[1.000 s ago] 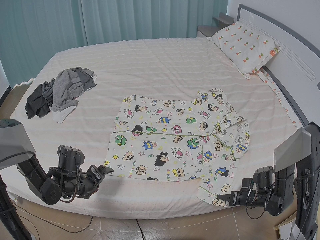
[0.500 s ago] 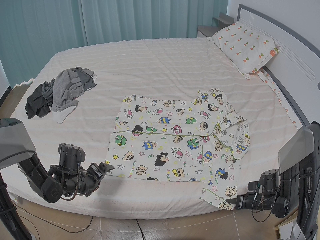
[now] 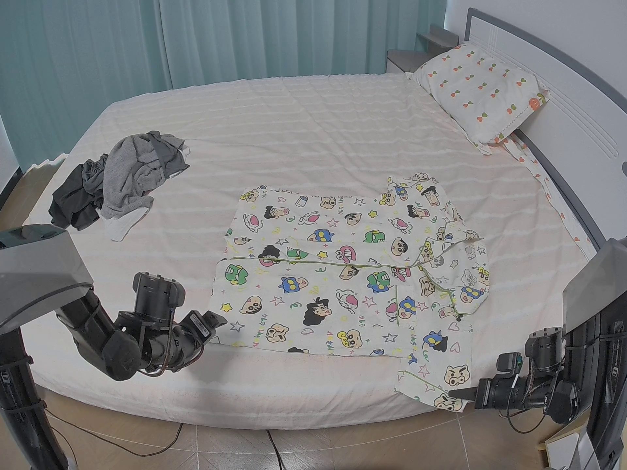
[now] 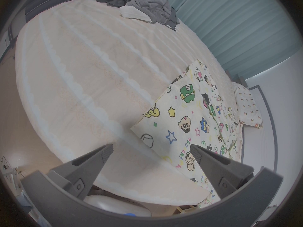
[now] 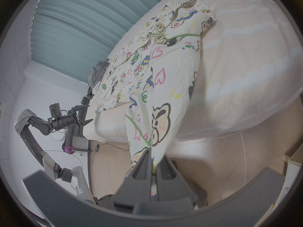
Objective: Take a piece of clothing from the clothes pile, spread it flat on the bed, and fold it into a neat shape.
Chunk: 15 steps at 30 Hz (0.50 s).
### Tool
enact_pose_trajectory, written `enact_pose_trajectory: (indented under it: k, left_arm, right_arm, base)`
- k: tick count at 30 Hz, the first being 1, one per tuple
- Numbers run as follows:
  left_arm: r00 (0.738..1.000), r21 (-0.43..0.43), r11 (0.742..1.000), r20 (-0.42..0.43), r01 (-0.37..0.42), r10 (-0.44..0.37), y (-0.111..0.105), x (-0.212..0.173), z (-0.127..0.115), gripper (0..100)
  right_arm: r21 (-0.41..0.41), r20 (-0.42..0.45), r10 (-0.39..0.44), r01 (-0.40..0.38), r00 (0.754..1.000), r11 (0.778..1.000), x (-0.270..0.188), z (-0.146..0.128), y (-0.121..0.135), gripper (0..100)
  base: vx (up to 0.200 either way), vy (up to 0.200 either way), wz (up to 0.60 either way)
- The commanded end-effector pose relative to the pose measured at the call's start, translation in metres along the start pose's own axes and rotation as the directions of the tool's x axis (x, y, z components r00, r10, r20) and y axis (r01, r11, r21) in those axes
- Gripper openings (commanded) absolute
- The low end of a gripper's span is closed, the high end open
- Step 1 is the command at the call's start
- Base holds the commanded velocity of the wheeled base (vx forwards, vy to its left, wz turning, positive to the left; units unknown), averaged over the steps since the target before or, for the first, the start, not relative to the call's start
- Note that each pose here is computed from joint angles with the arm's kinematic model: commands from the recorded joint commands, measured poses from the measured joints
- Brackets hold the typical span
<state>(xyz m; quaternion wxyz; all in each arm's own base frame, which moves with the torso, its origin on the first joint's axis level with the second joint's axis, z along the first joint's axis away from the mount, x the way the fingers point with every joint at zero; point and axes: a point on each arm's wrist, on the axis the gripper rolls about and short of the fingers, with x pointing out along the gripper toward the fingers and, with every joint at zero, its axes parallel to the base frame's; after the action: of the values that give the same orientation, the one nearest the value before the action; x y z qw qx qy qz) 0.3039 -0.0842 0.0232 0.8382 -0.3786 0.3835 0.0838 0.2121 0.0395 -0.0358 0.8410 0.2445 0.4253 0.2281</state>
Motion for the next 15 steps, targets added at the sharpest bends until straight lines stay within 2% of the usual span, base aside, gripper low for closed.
enact_pose_trajectory:
  k: [1, 5, 10, 15]
  left_arm:
    - [1.0, 0.0, 1.0, 0.015, -0.023, 0.023, -0.007, 0.02, 0.005, 100]
    - [1.0, 0.0, 1.0, 0.023, -0.014, 0.014, -0.011, 0.026, 0.007, 100]
    - [0.998, 0.01, 0.998, 0.016, -0.063, 0.063, -0.011, 0.039, 0.003, 100]
    - [0.998, 0.011, 0.998, 0.024, -0.061, 0.061, -0.014, 0.043, 0.004, 100]
  right_arm:
    - [0.004, 0.001, -0.002, 0.002, 1.0, 1.0, -0.003, -0.001, 0.0, 0]
    - [0.004, 0.001, -0.002, 0.002, 1.0, 1.0, -0.003, -0.001, 0.0, 0]
    - [0.004, -0.001, -0.003, 0.003, 1.0, 1.0, -0.003, -0.002, 0.0, 0]
    - [0.005, -0.002, -0.003, 0.003, 1.0, 1.0, -0.003, -0.002, 0.0, 0]
  base:
    - [0.0, 0.0, 0.0]
    - [0.0, 0.0, 0.0]
    - [0.0, 0.0, 0.0]
    - [0.0, 0.0, 0.0]
